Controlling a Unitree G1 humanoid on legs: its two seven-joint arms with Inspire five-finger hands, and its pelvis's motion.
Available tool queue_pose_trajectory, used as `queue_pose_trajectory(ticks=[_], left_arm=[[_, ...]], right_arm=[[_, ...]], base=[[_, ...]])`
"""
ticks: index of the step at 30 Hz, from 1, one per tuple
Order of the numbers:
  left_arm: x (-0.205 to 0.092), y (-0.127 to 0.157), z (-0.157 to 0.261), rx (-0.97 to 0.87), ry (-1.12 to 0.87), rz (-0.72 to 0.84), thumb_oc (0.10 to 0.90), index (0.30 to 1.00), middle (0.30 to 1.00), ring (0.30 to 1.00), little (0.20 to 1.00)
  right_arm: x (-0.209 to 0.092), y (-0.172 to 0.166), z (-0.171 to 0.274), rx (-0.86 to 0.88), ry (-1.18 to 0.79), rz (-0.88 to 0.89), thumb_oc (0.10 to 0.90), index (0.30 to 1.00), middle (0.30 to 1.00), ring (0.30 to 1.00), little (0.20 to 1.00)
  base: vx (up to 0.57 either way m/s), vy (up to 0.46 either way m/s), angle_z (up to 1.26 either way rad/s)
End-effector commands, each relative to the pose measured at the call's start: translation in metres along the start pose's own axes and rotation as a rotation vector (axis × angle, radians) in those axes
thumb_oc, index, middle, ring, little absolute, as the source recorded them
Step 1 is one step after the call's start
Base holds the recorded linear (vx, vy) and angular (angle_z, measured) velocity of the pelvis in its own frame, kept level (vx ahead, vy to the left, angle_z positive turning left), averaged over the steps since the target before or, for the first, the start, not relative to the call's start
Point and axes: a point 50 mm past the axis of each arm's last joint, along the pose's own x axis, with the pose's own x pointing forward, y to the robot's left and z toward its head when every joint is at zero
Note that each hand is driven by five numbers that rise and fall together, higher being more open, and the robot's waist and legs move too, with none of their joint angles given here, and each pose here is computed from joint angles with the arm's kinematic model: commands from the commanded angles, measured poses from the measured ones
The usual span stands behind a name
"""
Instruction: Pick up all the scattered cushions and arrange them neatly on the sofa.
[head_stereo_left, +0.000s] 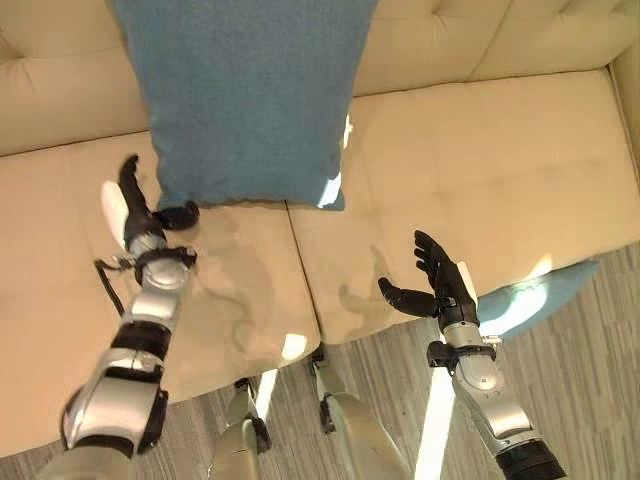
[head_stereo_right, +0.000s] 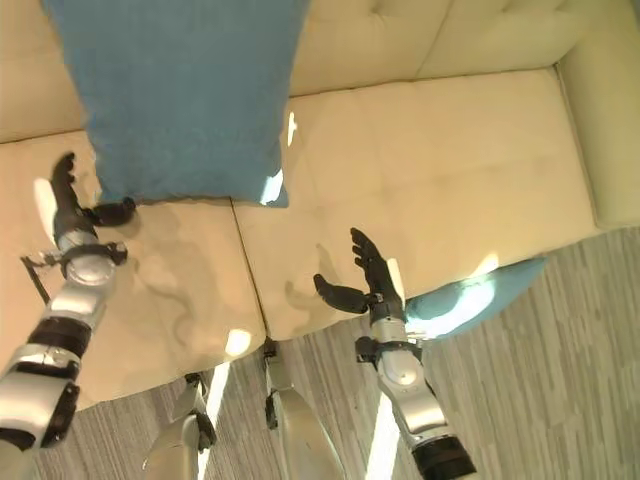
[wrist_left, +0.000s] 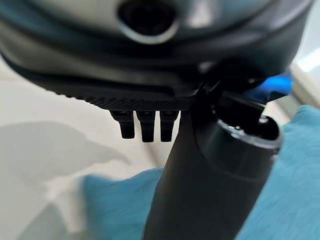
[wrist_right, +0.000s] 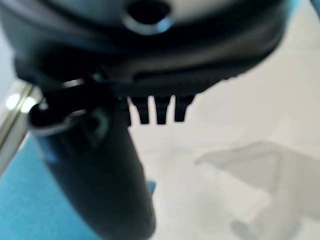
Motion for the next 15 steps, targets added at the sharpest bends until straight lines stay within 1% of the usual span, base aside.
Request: queue_pose_trajectory(ticks=[1, 4, 5, 11, 12, 13, 14, 15], left_arm=[[0.031, 0.033, 0.065, -0.030, -0.236, 0.104, 0.800, 0.900, 0.900, 0.900, 0.900], [0.038, 0.036, 0.080, -0.020, -0.267, 0.096, 0.800, 0.900, 0.900, 0.900, 0.900], [0.042, 0.039, 0.091, -0.022, -0.289, 0.091, 0.800, 0.900, 0.900, 0.900, 0.900], [0.045, 0.032, 0.101, -0.083, -0.271, 0.034, 0.800, 0.900, 0.900, 0.900, 0.900], [0.044, 0.028, 0.102, -0.124, -0.259, 0.006, 0.489, 0.434, 0.434, 0.434, 0.434], [0.044, 0.028, 0.102, -0.124, -0.259, 0.006, 0.489, 0.434, 0.434, 0.434, 0.434], [0.043, 0.026, 0.102, -0.156, -0.255, -0.010, 0.400, 0.300, 0.300, 0.300, 0.300], [0.042, 0.024, 0.102, -0.176, -0.252, -0.027, 0.400, 0.300, 0.300, 0.300, 0.300]], right_arm=[[0.006, -0.021, 0.042, 0.021, -0.241, -0.053, 0.800, 0.900, 0.900, 0.900, 0.900], [0.007, -0.023, 0.046, 0.016, -0.260, -0.045, 0.800, 0.900, 0.900, 0.900, 0.900], [0.007, -0.025, 0.049, 0.007, -0.271, -0.044, 0.800, 0.900, 0.900, 0.900, 0.900], [0.006, -0.030, 0.052, -0.015, -0.282, -0.035, 0.800, 0.900, 0.900, 0.900, 0.900], [0.006, -0.031, 0.053, -0.028, -0.283, -0.032, 0.800, 0.900, 0.900, 0.900, 0.900], [0.006, -0.031, 0.053, -0.028, -0.283, -0.032, 0.800, 0.900, 0.900, 0.900, 0.900], [0.006, -0.032, 0.053, -0.034, -0.284, -0.036, 0.800, 0.900, 0.900, 0.900, 0.900], [0.006, -0.034, 0.053, -0.037, -0.281, -0.043, 0.800, 0.900, 0.900, 0.900, 0.900]], base=[[0.00, 0.064, -0.01], [0.00, 0.032, -0.03], [0.00, 0.027, -0.06], [0.00, 0.004, -0.01], [0.00, 0.000, 0.00], [0.00, 0.000, 0.00], [0.00, 0.000, 0.00], [0.00, 0.000, 0.00]])
